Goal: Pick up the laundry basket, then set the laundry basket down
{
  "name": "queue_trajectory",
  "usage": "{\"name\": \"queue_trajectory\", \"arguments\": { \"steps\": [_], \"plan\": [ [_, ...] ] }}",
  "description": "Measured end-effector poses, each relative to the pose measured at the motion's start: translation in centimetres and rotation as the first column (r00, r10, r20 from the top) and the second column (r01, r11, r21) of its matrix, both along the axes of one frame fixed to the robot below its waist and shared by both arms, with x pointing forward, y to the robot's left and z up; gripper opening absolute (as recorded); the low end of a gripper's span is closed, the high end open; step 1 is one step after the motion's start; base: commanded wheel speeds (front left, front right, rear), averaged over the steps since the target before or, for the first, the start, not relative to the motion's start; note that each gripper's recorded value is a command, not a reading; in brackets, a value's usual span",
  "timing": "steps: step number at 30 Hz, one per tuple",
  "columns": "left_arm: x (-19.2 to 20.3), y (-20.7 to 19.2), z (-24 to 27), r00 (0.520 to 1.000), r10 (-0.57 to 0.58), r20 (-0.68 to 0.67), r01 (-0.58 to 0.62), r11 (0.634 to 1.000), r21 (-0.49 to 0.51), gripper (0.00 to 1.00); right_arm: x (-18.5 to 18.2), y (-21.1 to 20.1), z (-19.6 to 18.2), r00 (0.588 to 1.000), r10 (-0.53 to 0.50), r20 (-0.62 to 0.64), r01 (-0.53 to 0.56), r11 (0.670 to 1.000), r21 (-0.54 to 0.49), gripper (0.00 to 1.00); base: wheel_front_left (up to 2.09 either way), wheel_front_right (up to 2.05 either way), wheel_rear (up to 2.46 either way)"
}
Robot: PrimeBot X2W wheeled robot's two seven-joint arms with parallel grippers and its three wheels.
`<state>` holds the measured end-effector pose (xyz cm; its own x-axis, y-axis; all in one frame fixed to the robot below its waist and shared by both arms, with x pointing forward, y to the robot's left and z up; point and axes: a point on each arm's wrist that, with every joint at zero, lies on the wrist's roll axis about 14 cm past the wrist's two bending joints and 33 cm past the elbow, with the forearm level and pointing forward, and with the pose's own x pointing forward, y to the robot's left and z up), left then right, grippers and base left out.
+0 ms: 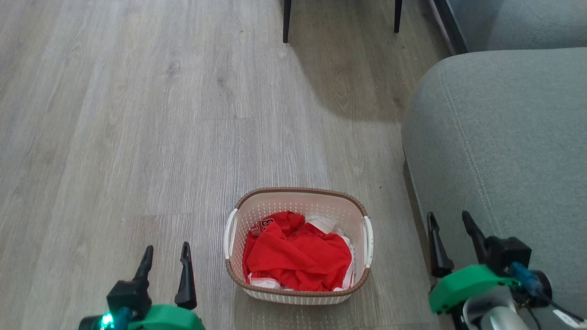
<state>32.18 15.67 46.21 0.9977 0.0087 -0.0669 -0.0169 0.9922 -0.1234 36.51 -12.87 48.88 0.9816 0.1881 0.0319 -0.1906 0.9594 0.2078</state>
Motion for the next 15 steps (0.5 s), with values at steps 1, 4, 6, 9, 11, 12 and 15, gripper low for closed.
{"name": "queue_trajectory", "arguments": {
  "steps": [1,4,6,9,11,12,15],
  "plan": [
    [0.0,0.0,0.0,1.0,0.0,0.0,0.0,1.0,0.0,1.0,-0.1,0.0,-0.1,1.0,-0.001,-0.003,0.001,1.0,0.0,1.0,0.0,0.0,0.0],
    [-0.6,-0.1,-1.6,0.999,-0.002,-0.051,0.003,1.0,0.003,0.0,-0.8,0.0,-2.0,0.998,-0.003,-0.062,0.003,1.0,-0.002,0.0,0.0,0.0,0.0],
    [-1.1,0.0,-2.4,0.997,0.002,-0.083,-0.003,1.0,-0.007,0.0,-1.4,-0.1,-3.1,0.995,-0.008,-0.099,0.008,1.0,0.006,0.0,0.0,0.0,0.0],
    [-1.3,0.1,-2.8,0.995,0.012,-0.101,-0.016,0.999,-0.039,0.0,-1.7,-0.3,-3.5,0.993,-0.018,-0.119,0.022,0.999,0.037,0.0,0.0,0.0,0.0],
    [-1.3,0.1,-2.9,0.994,0.01,-0.106,-0.017,0.998,-0.064,0.0,-1.7,-0.4,-3.6,0.991,-0.021,-0.129,0.029,0.998,0.057,0.0,0.0,0.0,0.0],
    [-1.3,0.1,-2.9,0.994,0.013,-0.11,-0.022,0.997,-0.076,0.0,-1.7,-0.5,-3.6,0.991,-0.024,-0.133,0.033,0.997,0.066,0.0,0.0,0.0,0.0],
    [-1.3,0.2,-3.1,0.992,0.018,-0.123,-0.032,0.993,-0.11,0.0,-1.7,-0.7,-3.6,0.989,-0.033,-0.143,0.047,0.994,0.099,0.0,0.0,0.0,0.0]
  ]
}}
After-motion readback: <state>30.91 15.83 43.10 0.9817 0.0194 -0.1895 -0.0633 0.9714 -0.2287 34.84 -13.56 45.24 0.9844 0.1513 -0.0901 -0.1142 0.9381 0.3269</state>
